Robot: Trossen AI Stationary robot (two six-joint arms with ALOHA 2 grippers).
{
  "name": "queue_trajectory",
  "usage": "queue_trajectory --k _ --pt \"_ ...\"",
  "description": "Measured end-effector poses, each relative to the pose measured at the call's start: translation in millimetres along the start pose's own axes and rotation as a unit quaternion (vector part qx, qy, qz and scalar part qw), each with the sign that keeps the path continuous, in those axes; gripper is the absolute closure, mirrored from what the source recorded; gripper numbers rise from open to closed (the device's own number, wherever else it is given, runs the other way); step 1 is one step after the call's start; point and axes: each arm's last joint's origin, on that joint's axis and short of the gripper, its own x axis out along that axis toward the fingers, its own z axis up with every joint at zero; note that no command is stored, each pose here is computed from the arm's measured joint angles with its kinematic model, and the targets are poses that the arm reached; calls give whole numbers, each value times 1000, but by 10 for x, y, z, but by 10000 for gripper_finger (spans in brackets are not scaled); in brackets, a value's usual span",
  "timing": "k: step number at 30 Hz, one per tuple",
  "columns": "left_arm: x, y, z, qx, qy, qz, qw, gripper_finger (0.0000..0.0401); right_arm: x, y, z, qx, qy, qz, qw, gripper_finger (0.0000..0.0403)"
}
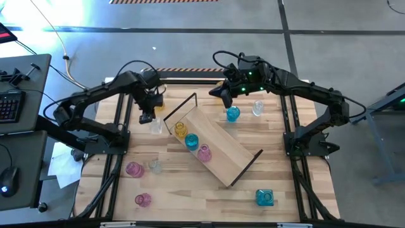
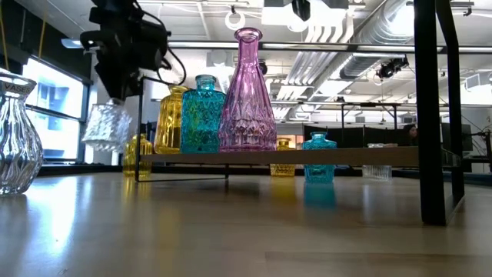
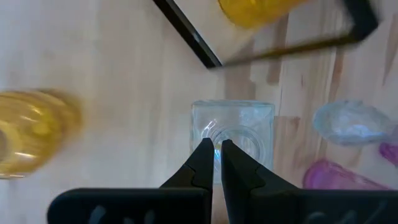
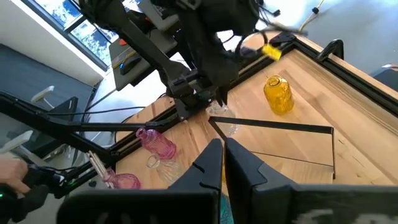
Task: Sort vases onto shelf
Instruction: Put the top left crystal vase on the shelf
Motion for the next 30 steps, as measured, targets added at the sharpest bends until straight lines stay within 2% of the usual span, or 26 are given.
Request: queue_trajectory --k 7,10,30 --pt "296 7 -79 -3 21 5 1000 397 18 77 -39 -7 7 11 1000 403" --pt "365 26 -82 -1 19 23 1000 397 19 85 -42 -7 7 12 1000 403" --pt "419 -18 -42 0 29 69 997 397 21 94 -47 -4 8 12 1000 403"
